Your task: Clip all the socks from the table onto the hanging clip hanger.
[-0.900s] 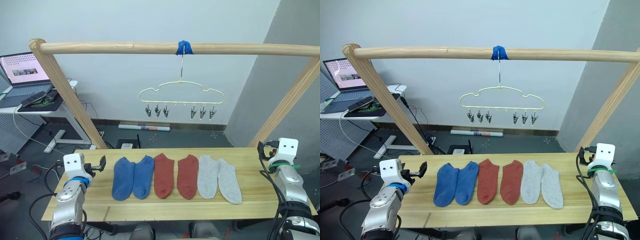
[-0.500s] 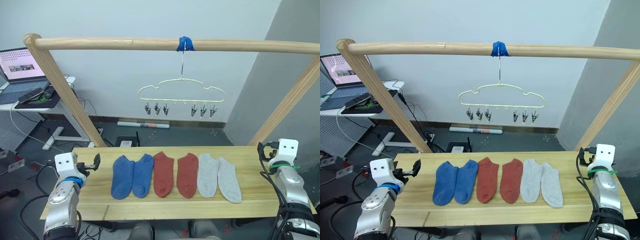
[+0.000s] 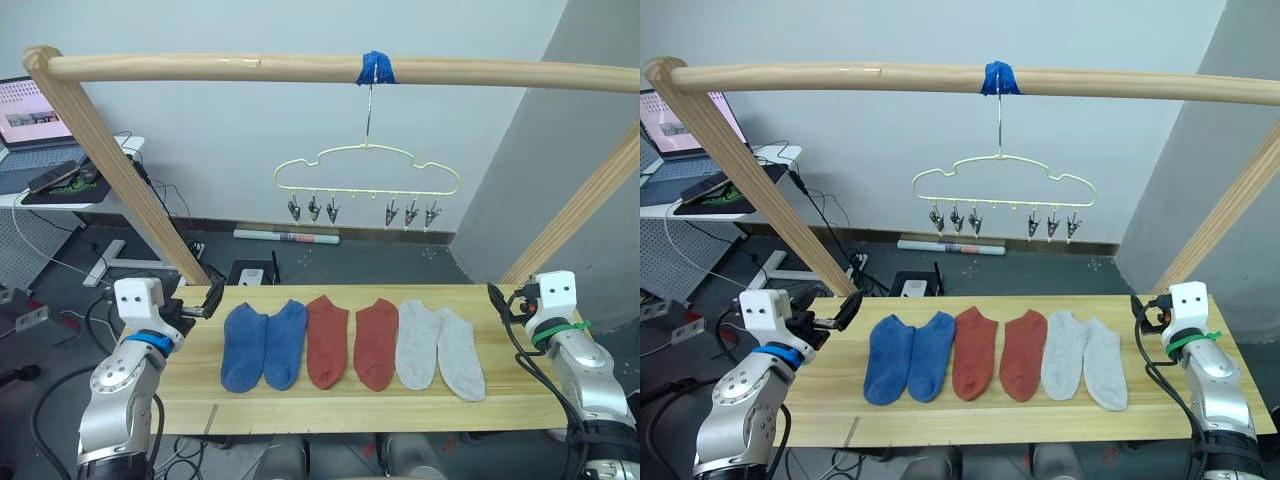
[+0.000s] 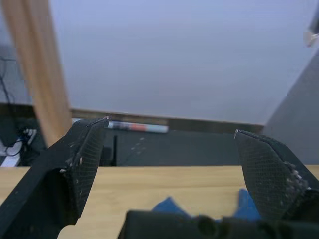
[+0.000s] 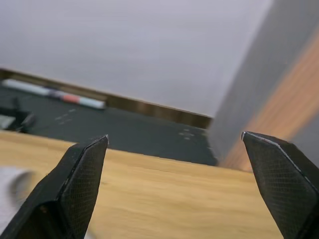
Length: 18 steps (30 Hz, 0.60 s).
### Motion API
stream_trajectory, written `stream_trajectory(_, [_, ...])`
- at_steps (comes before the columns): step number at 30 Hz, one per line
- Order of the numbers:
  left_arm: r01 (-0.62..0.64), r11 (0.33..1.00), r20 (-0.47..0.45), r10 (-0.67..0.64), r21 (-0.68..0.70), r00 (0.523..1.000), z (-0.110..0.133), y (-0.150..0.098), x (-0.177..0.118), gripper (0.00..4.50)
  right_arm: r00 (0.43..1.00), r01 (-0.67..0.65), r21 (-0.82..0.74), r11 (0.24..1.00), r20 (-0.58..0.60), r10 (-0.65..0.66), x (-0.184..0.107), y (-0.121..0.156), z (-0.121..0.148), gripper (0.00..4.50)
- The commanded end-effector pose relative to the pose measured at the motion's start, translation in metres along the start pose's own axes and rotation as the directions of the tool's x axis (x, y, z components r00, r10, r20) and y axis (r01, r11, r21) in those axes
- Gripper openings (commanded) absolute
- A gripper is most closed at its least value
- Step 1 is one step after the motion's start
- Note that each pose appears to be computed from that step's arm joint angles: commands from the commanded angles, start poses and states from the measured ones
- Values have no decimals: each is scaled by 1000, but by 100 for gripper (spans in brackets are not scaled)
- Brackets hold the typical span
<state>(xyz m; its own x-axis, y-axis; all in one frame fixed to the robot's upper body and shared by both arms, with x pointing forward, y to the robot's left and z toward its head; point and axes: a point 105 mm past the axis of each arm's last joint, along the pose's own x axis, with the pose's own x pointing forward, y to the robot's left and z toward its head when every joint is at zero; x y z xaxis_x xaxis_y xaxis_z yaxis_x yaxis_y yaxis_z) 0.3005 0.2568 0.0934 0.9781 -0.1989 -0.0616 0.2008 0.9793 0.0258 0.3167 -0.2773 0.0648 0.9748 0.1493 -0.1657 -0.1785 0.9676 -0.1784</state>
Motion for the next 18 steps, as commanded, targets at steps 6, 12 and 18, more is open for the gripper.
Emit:
stream_trajectory(6, [90,995,157,-96,41,983,62,-27,28,448,830,-525,0,851,222,512,-24,99,92,450])
stream_trajectory(12, [158,987,210,-161,35,964,77,-60,50,448,670,-672,-61,738,373,641,-27,155,158,450])
stream_trajectory(18, [163,985,259,-170,48,951,92,-69,62,448,616,-693,-138,708,397,680,-22,178,179,450])
